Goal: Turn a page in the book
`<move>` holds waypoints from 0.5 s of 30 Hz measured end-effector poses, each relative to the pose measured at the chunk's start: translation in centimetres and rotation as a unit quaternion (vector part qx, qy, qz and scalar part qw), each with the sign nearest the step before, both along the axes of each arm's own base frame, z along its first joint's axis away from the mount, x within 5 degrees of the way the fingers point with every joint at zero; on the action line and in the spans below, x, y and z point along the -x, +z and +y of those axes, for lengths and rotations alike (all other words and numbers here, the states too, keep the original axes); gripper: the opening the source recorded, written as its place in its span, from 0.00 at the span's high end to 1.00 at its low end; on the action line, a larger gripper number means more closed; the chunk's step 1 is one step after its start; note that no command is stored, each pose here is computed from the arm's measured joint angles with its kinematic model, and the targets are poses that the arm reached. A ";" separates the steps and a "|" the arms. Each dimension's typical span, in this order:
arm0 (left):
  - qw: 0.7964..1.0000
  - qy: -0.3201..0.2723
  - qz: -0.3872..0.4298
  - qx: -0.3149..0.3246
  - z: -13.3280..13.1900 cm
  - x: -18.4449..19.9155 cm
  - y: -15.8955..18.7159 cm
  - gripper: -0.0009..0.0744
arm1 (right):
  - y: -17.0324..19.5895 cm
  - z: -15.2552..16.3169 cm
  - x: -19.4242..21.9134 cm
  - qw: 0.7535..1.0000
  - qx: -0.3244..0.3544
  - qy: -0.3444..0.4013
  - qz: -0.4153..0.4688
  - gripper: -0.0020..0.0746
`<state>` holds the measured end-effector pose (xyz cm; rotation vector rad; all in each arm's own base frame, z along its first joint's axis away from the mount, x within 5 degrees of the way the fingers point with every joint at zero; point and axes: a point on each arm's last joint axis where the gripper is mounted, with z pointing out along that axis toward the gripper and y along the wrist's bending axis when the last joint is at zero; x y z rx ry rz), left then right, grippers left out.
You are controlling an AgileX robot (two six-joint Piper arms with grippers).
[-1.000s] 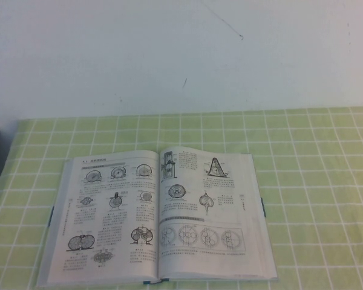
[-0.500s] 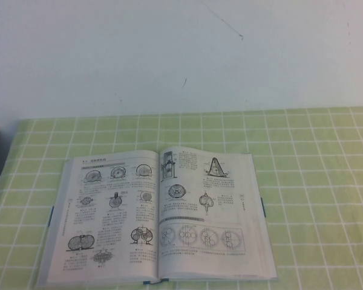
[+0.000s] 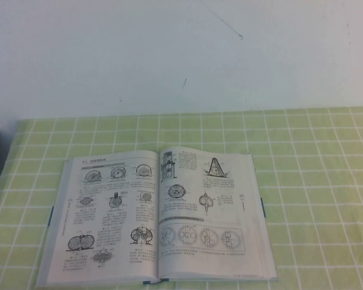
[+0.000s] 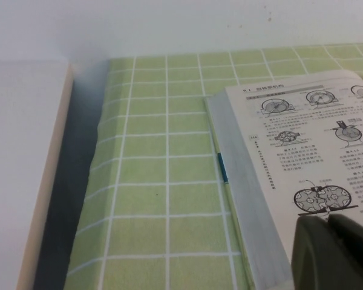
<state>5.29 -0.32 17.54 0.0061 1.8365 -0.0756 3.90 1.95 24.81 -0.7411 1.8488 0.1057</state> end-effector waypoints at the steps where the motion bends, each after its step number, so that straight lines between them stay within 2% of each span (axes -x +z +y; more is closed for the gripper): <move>1: 1.000 -0.001 0.000 0.002 0.0 0.0 0.0 0.99 | 0.0 0.0 0.0 1.000 0.000 0.000 0.000 0.98; 15: 0.999 -0.007 0.005 0.032 -0.2 0.0 0.0 0.99 | 0.0 0.0 0.0 1.000 0.000 0.000 0.000 0.98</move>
